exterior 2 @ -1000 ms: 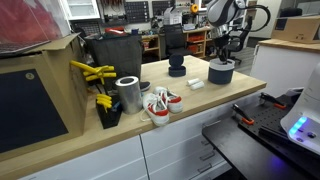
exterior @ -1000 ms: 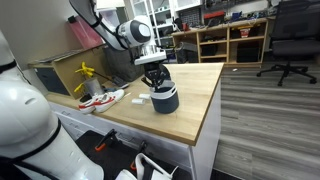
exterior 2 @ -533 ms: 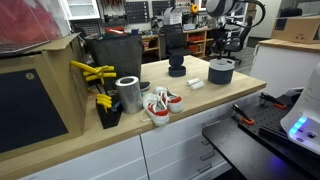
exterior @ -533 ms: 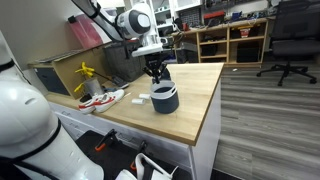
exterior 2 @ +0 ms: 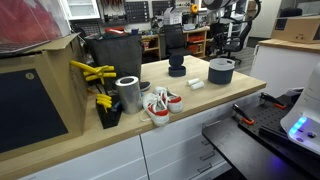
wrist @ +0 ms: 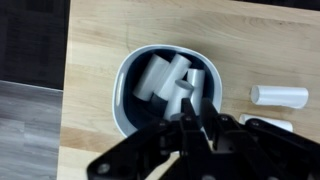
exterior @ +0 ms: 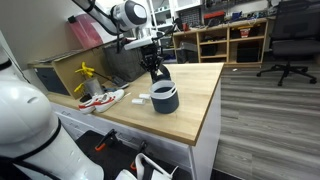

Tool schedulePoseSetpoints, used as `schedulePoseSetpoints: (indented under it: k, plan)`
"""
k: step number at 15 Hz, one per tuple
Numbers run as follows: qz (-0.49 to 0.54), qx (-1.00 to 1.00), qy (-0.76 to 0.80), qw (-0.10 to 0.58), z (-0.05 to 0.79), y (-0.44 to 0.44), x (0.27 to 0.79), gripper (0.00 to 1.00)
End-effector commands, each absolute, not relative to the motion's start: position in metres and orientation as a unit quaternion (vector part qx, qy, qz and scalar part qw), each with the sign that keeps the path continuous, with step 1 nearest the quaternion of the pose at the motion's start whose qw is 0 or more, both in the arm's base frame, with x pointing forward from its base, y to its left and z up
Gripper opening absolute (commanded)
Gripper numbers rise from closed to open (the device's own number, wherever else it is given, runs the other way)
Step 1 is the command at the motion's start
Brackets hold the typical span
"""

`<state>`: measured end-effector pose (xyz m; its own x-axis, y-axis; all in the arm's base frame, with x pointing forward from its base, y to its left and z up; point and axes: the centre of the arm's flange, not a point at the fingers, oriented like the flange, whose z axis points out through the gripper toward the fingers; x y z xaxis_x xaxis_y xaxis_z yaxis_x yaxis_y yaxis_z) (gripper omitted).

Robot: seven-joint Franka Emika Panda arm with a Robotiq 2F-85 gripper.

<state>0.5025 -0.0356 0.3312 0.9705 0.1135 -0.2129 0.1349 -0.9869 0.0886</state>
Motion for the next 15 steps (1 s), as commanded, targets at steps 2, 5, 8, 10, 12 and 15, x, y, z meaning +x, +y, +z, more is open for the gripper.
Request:
schedulePoseSetpoints:
  k: [2, 5, 8, 10, 12, 15]
  plan:
    - [-0.125, 0.989, 0.021, 0.072, 0.361, -0.015, 0.503, 0.56]
    - [-0.148, 0.986, 0.003, 0.073, 0.371, -0.006, 0.502, 0.78]
    - [-0.165, 0.983, -0.02, 0.083, 0.383, 0.003, 0.501, 0.99]
    - [-0.178, 0.978, -0.039, 0.102, 0.39, 0.008, 0.499, 1.0]
    - [-0.19, 0.973, -0.06, 0.116, 0.402, 0.013, 0.496, 1.0]
    - [-0.199, 0.97, -0.07, 0.12, 0.42, 0.017, 0.495, 1.0]
